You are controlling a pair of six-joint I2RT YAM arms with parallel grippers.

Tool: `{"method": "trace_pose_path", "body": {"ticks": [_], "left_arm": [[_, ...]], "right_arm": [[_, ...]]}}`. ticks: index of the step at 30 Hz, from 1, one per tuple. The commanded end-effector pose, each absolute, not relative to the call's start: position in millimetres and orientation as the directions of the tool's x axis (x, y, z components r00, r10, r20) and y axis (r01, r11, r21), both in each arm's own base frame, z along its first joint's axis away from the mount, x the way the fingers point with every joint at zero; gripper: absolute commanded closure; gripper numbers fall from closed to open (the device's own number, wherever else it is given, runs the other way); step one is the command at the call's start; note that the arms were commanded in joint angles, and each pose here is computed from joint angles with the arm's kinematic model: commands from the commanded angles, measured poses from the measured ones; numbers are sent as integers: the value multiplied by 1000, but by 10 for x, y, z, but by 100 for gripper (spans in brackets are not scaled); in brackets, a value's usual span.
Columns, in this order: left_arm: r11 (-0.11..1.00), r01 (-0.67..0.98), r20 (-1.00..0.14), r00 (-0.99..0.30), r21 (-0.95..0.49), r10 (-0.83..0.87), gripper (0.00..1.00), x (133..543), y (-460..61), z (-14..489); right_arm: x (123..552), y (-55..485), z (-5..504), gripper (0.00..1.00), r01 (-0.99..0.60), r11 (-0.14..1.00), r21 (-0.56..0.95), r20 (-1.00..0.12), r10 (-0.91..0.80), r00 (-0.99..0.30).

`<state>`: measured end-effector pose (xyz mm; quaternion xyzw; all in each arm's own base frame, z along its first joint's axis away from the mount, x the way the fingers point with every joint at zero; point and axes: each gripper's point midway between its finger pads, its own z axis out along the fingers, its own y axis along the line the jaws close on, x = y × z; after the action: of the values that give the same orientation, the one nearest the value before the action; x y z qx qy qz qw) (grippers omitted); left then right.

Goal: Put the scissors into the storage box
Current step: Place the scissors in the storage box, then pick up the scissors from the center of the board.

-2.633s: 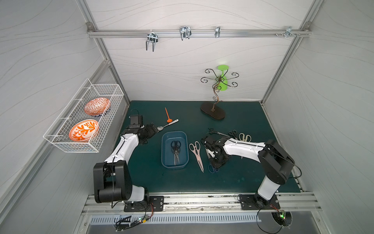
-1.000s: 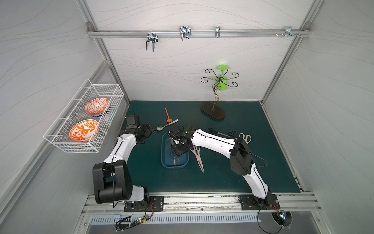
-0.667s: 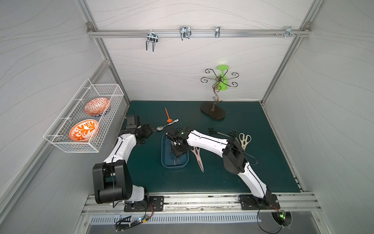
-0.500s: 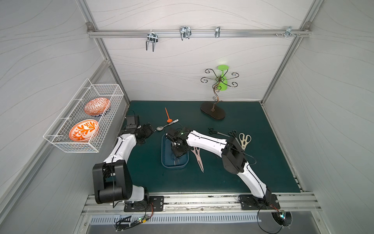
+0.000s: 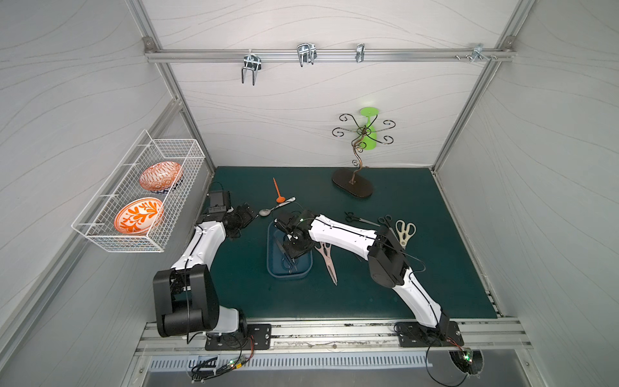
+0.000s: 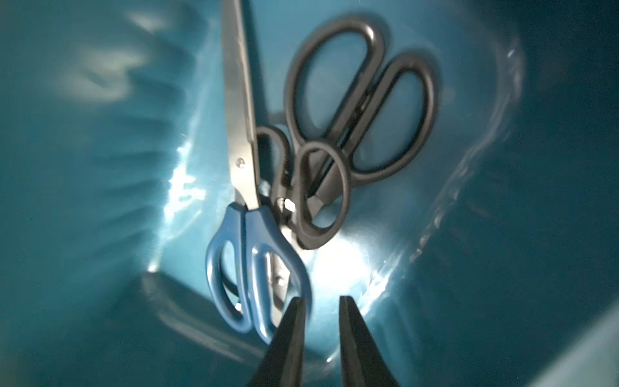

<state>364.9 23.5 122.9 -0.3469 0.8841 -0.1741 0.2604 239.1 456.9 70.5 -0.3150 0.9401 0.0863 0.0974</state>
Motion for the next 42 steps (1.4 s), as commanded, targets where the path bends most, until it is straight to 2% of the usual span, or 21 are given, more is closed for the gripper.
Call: {"method": "trace_pose_path", "body": {"ticks": [1, 6, 9, 20, 28, 42], "left_arm": [[708, -482, -381, -611, -516, -694, 6, 3742, 232, 1368], [707, -462, -370, -625, -535, -688, 6, 3747, 165, 1372], [710, -451, -370, -631, -541, -682, 6, 3751, 130, 1386], [727, -415, -367, -662, -547, -654, 6, 3763, -21, 1395], [734, -406, -365, -674, -544, -643, 6, 3758, -71, 1386], [726, -405, -354, -675, -556, -648, 6, 3774, -94, 1382]], "right_arm": [[2558, 4598, 1443, 77, -612, 773, 168, -391, -518, -761], [2793, 4359, 1795, 76, -582, 788, 203, -460, -448, -767], [2959, 4123, 1803, 76, -550, 814, 187, -465, -419, -780], [3207, 3377, 1187, 76, -435, 892, 124, -344, -373, -862], [3134, 3289, 702, 73, -405, 908, 105, -240, -372, -897], [3106, 3250, 333, 73, -381, 923, 60, -178, -365, -914]]}}
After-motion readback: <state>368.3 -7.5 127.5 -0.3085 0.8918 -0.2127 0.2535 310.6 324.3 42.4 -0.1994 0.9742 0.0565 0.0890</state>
